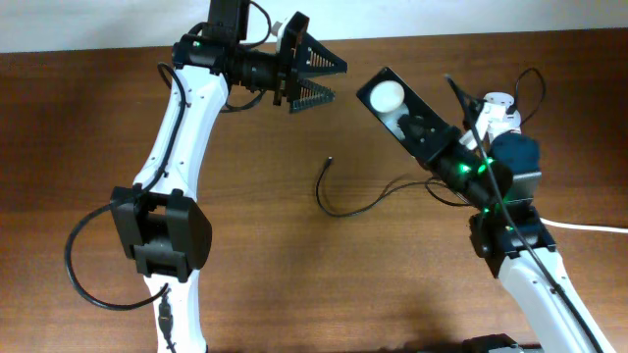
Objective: Plug charger to phone and switch on socket
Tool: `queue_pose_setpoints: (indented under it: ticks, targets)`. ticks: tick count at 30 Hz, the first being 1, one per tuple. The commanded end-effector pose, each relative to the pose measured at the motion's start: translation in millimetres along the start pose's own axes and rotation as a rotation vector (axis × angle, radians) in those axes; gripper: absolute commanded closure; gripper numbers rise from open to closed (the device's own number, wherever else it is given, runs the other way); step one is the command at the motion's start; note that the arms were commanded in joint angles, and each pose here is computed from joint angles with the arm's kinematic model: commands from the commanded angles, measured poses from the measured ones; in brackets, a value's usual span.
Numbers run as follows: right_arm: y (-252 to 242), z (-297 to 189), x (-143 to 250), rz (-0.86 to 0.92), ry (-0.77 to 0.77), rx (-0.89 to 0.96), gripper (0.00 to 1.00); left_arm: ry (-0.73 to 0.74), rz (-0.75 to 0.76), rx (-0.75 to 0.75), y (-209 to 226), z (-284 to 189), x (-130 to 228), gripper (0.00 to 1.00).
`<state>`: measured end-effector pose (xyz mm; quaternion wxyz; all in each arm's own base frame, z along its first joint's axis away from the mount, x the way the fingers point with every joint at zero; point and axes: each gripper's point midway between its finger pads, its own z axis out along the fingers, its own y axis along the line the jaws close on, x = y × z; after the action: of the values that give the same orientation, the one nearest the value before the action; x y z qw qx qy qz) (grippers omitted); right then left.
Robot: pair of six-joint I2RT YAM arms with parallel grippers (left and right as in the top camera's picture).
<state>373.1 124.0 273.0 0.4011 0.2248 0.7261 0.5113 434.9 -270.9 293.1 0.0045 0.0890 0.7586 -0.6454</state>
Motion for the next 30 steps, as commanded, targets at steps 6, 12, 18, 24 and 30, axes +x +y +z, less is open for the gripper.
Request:
queue_pose_setpoints:
  ticks: [6, 12, 18, 24, 30]
  targets:
    - [7.9, 20.0, -18.1, 0.289, -0.199, -0.029, 0.96, -0.006, 0.039, -0.003, -5.6, -1.5, -0.7, 0.0]
    - [24.3, 41.9, -15.5, 0.286, -0.232, -0.135, 0.96, -0.036, 0.034, -0.061, 4.2, -1.9, -5.9, 0.01]
    - [17.8, 63.1, 1.8, 0.405, -0.24, -0.141, 0.96, -0.061, 0.068, -0.098, 8.7, -0.4, -12.6, 0.0]
    - [41.2, 70.8, 10.1, 0.408, -0.227, -0.183, 0.96, -0.073, 0.109, -0.063, -9.1, 18.4, -23.9, 0.28]
    - [54.9, 67.1, 4.8, 0.435, -0.236, -0.247, 0.96, -0.072, -0.003, -0.057, -11.2, 23.2, -23.3, 0.44]
